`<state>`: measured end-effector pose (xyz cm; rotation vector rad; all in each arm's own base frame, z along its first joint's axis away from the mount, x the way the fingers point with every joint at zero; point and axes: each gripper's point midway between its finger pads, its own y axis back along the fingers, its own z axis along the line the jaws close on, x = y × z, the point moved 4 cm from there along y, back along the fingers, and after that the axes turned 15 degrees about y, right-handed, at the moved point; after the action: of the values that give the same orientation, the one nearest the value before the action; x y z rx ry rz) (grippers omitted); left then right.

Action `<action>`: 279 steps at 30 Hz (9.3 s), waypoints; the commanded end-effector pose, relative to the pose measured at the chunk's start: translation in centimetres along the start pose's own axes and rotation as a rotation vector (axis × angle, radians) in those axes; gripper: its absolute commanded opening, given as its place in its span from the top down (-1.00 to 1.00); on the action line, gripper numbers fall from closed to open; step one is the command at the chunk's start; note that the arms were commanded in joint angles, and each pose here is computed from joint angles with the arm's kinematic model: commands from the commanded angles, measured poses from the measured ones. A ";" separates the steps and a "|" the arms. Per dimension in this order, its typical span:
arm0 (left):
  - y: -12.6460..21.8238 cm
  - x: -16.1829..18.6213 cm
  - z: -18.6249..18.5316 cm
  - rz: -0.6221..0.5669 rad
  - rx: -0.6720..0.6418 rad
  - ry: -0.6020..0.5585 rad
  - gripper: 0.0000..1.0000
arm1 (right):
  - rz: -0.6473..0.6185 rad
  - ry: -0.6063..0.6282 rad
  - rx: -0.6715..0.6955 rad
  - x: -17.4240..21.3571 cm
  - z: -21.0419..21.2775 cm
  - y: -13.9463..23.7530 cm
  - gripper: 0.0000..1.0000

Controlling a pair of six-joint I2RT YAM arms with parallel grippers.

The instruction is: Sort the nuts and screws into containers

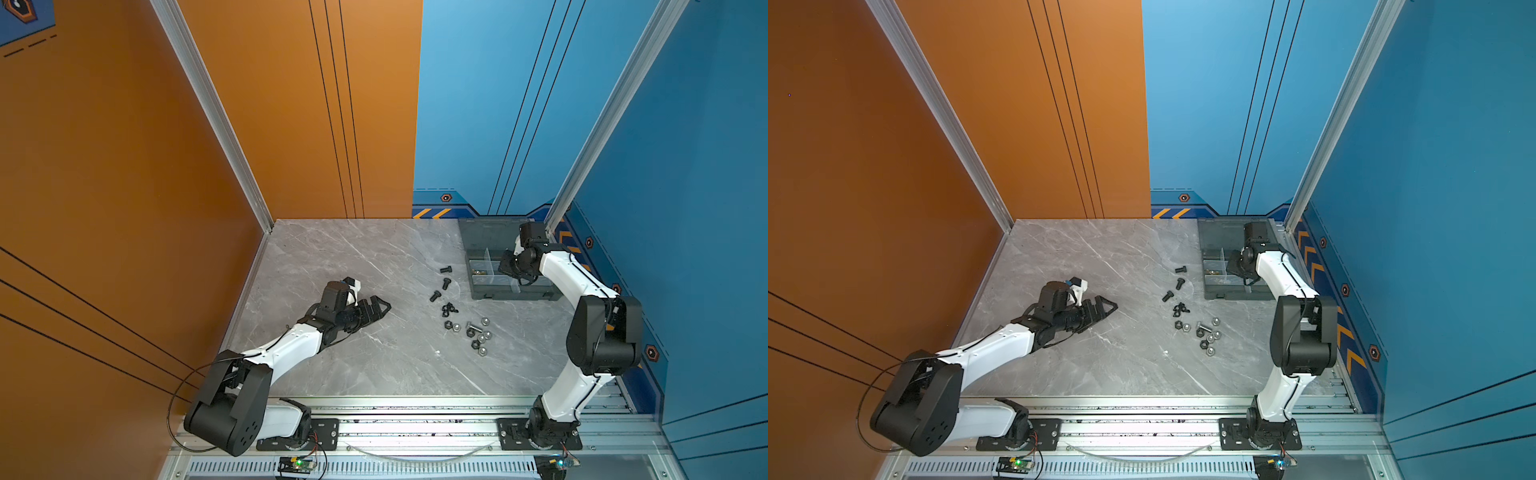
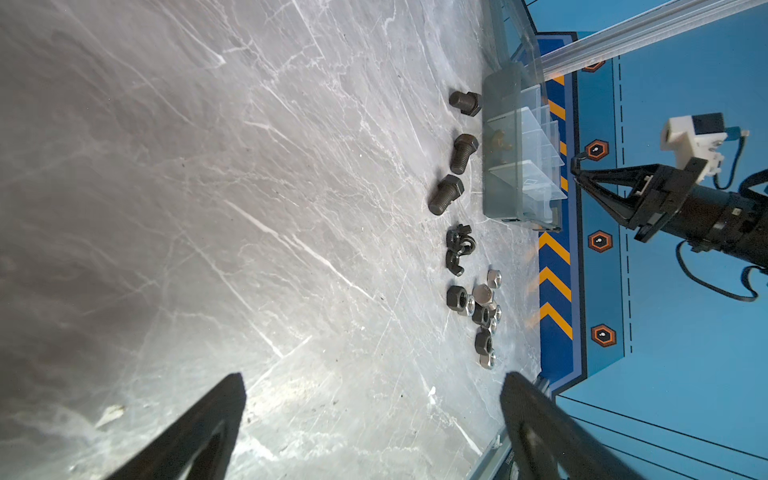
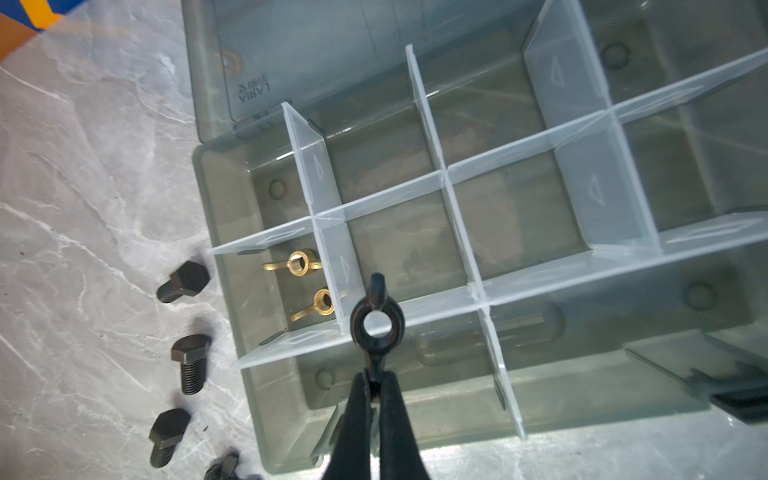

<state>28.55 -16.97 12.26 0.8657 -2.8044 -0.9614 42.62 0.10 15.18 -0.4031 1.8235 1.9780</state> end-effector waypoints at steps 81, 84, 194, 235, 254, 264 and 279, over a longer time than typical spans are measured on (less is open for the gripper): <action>-1.6 0.5 -0.8 0.033 0.007 -0.008 -0.95 | 0.196 0.199 -0.199 12.8 15.8 -1.9 0.06; -1.5 0.5 -0.7 0.033 0.004 -0.007 -0.95 | 0.220 0.254 -0.215 12.4 15.3 -1.8 0.08; -1.8 1.0 -0.3 0.042 -0.006 -0.011 -0.95 | 0.342 0.536 -0.214 11.7 14.6 -5.5 1.00; -1.6 0.7 -0.9 0.038 0.004 -0.011 -0.95 | -0.001 0.052 -0.021 -3.5 -1.8 -2.0 1.00; -1.9 0.4 -1.3 0.041 0.011 -0.013 -0.95 | 0.040 0.054 -0.029 -3.2 -2.5 -5.3 0.53; -1.6 0.4 -1.4 0.041 0.014 -0.013 -0.95 | -0.038 0.079 -0.077 -3.8 -0.8 0.1 0.21; -1.3 0.6 -1.2 0.029 0.005 -0.005 -0.95 | 0.020 0.139 -0.254 7.9 10.8 4.7 0.01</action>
<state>28.97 -18.58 11.65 0.8235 -2.8025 -0.9619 35.52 9.84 18.06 -0.6816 1.6653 2.2290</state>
